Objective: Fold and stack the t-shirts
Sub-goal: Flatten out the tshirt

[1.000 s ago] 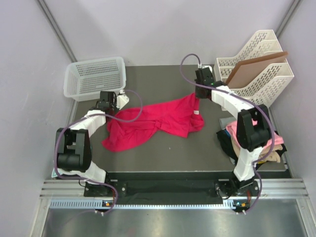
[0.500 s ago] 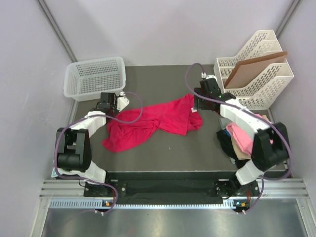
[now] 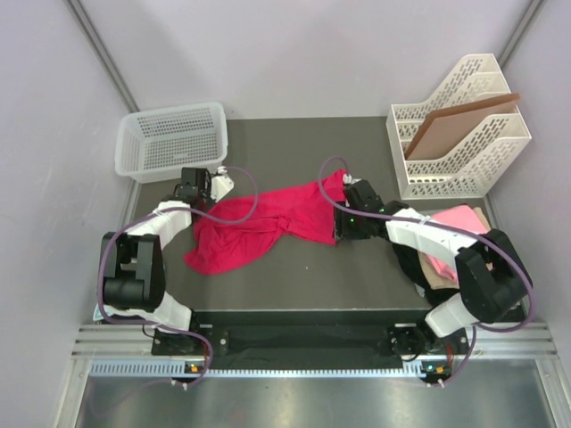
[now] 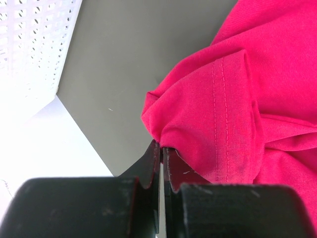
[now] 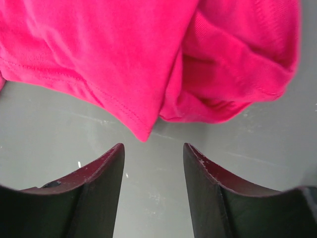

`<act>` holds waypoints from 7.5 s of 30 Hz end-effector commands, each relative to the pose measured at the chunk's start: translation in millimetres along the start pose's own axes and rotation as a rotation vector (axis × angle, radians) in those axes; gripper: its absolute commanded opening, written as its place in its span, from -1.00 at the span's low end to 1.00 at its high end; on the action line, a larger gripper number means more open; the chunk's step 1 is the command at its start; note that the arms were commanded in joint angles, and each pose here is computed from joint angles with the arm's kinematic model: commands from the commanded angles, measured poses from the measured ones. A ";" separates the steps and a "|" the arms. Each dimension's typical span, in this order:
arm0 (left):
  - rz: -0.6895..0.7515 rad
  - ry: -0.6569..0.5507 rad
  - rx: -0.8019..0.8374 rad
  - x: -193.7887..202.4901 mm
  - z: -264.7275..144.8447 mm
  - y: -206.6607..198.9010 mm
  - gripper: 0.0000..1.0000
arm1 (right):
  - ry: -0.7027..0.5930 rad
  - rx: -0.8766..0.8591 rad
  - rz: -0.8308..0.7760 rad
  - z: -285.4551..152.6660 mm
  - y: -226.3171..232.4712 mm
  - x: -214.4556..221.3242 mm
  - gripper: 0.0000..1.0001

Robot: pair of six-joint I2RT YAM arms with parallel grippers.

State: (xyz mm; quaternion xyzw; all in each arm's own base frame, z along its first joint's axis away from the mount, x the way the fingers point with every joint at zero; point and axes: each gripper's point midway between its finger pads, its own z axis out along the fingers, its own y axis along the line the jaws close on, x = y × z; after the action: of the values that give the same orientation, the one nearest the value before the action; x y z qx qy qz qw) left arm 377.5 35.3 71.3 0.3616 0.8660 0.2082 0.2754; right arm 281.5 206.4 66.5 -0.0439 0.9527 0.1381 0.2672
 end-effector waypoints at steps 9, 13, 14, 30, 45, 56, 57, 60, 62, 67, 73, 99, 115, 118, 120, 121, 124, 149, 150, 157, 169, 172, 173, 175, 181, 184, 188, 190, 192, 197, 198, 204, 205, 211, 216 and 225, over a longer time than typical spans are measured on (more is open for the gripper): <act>-0.010 -0.023 -0.007 -2.3 -7.0 3.2 -1.00 | -0.002 -0.115 0.042 18.2 34.9 -2.1 -0.10; -0.011 -0.026 -0.006 -2.7 -8.2 3.7 -1.00 | 0.026 -0.121 0.041 25.1 39.0 6.6 -0.17; -0.008 -0.026 -0.004 -2.6 -8.5 2.9 -1.00 | 0.033 -0.120 0.041 27.0 39.5 9.1 -0.18; -0.013 -0.040 -0.014 -7.0 -11.9 7.6 -1.00 | 0.034 -0.110 0.039 21.0 35.4 15.0 -1.00; -0.128 -0.374 -0.217 -86.0 -147.4 105.5 -1.00 | -0.499 -0.174 -0.042 -176.9 52.1 -110.3 -1.00; -0.078 -0.301 -0.112 -55.2 -115.6 58.2 -1.00 | -0.085 -0.379 0.045 -48.8 84.6 9.2 0.36; -0.079 -0.295 -0.100 -53.0 -112.9 53.9 -1.00 | -0.076 -0.384 0.037 -45.4 90.7 8.2 0.37; -0.078 -0.292 -0.085 -52.3 -110.8 50.6 -1.00 | -0.024 -0.379 0.009 -27.6 105.9 14.4 0.35; -0.077 -0.292 -0.079 -51.9 -111.3 48.7 -1.00 | -0.012 -0.388 0.004 -18.5 114.4 13.4 0.34; -0.065 -0.287 -0.076 -48.0 -111.1 45.6 -1.00 | -0.002 -0.431 0.006 -8.7 135.4 1.7 0.24; -0.054 -0.285 -0.071 -43.6 -108.5 40.2 -1.00 | 0.011 -0.439 0.020 7.3 145.1 -2.3 0.16; -0.040 -0.267 -0.062 -37.6 -102.5 34.0 -1.00 | 0.079 -0.390 0.025 47.0 136.4 14.0 0.08; -0.043 -0.259 -0.051 -36.0 -99.5 30.9 -1.00 | 0.076 -0.400 0.020 66.8 140.7 3.9 -0.31; -0.041 -0.255 -0.043 -35.0 -98.4 28.8 -1.00 | 0.082 -0.393 0.011 68.1 139.3 5.3 -0.34; -0.041 -0.252 -0.040 -34.0 -97.0 27.3 -1.00 | 0.083 -0.383 0.008 67.7 136.5 5.7 -0.35; -0.041 -0.253 -0.041 -33.8 -96.9 27.1 -1.00 | 0.083 -0.378 0.006 67.0 134.8 5.8 -0.35; -0.038 -0.249 -0.037 -32.1 -95.3 24.9 -1.00 | 0.083 -0.360 0.006 66.0 126.2 8.6 -0.35; -0.070 -0.318 -0.134 -53.2 -140.1 64.6 -1.00 | -0.225 -0.355 -0.123 -51.1 133.2 -85.9 -1.00; -0.079 -0.359 -0.163 -63.8 -156.2 78.2 -1.00 | -0.280 -0.354 -0.156 -70.9 134.5 -98.5 -1.00; -0.104 -0.569 -0.210 -83.4 -261.8 99.2 -1.00 | -0.520 -0.332 -0.243 -201.3 115.9 -110.7 -1.00; 0.003 -0.825 -0.163 -54.6 -415.0 59.5 -0.85 | -0.796 -0.614 -0.191 -386.2 81.3 -66.1 -1.00; 0.008 -0.830 -0.077 -44.7 -423.8 36.7 -0.82 | -0.817 -0.597 -0.176 -398.1 71.2 -69.0 -1.00; 0.004 -0.797 -0.013 -39.6 -410.2 22.6 -0.82 | -0.827 -0.579 -0.168 -399.1 67.9 -71.8 -1.00; 0.000 -0.765 0.028 -33.2 -392.7 9.5 -0.82 | -0.852 -0.500 -0.156 -392.3 61.6 -82.3 -1.00; -0.021 -0.617 0.109 -23.1 -287.0 -20.3 -0.92 | -0.820 -0.107 -0.202 -325.7 54.9 -125.7 -1.00; -0.012 -0.544 0.120 -20.8 -233.3 -27.9 -1.00 | -0.691 -0.126 -0.162 -272.3 51.8 -150.7 -1.00; 0.012 -0.459 0.134 -15.8 -168.4 -39.5 -1.00 | -0.607 -0.060 -0.064 -189.4 10.8 -174.1 -1.00; 0.023 -0.425 0.139 -18.5 -137.9 -40.7 -1.00 | -0.507 0.012 -0.036 -139.7 -8.9 -176.7 -1.00; 0.038 -0.380 0.162 -19.2 -108.9 -44.1 -1.00 | -0.450 0.055 -0.017 -102.3 -20.8 -181.4 -1.00; 0.049 -0.251 0.083 -22.7 -46.7 -22.1 -1.00 | -0.402 0.102 0.034 -58.0 -35.4 -195.7 -1.00; 0.052 -0.198 0.118 -17.4 -25.2 -30.5 -1.00 | -0.374 0.113 0.035 -44.9 -38.5 -193.6 -1.00; 0.039 0.000 0.004 -2.1 27.5 -3.1 -1.00 | -0.329 0.144 0.029 -25.9 -46.3 -188.9 -1.00; 0.026 0.002 -0.015 -3.6 29.6 2.8 -1.00 | -0.326 0.151 0.030 -25.6 -49.0 -187.1 -1.00; -0.107 -0.127 -0.076 -40.0 4.6 33.0 -0.80 | -0.327 0.158 0.025 -29.1 -56.9 -179.7 -1.00; -0.167 -0.252 -0.097 -69.7 -36.2 54.4 0.47 | -0.311 0.153 0.024 -24.5 -59.1 -169.6 -1.00; -0.105 -0.303 0.173 -77.3 -64.3 -15.3 0.57 | -0.281 0.129 0.025 -12.1 -58.4 -155.9 -1.00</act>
State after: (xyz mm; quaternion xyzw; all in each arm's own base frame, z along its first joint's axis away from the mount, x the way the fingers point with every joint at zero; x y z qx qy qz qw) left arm 405.7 -7.5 160.8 0.3272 0.8337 0.1454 0.4204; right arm 407.8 147.8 120.5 -0.0020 0.9304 0.0652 0.3607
